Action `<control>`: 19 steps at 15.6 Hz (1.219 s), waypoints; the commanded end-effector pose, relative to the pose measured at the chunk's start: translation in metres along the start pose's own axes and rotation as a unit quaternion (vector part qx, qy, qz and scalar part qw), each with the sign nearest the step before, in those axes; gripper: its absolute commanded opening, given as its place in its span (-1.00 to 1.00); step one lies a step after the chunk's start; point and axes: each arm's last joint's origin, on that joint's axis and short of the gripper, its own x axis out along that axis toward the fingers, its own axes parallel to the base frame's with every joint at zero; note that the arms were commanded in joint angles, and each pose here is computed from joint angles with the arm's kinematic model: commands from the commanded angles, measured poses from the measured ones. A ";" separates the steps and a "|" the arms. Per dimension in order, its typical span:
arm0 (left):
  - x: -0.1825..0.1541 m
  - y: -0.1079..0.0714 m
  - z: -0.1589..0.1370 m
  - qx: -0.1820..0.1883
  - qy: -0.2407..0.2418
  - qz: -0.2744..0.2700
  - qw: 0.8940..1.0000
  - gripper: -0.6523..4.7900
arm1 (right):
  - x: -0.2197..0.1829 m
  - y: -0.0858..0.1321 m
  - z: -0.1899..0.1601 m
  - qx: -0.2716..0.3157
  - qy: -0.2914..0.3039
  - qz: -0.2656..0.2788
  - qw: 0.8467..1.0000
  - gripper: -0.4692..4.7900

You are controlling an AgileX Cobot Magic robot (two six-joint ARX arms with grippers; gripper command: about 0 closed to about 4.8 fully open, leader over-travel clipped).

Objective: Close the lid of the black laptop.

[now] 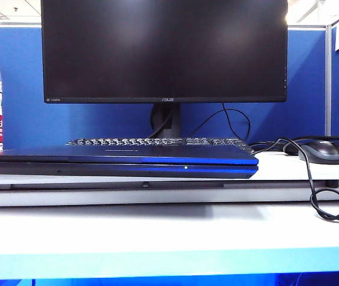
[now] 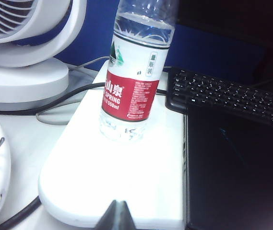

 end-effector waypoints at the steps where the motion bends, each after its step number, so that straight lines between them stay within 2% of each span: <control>1: 0.000 0.000 0.001 0.002 -0.006 -0.002 1.000 -0.77 | 0.000 0.000 0.000 -0.003 -0.007 0.000 1.000 -0.84; 17: 0.000 0.000 0.001 0.002 -0.006 -0.002 1.000 -0.77 | 0.000 0.001 0.000 -0.027 -0.006 0.006 1.000 -0.84; 19: 0.000 0.000 0.001 0.002 -0.006 -0.002 1.000 -0.77 | 0.000 0.000 0.000 -0.029 -0.007 -0.008 1.000 -0.84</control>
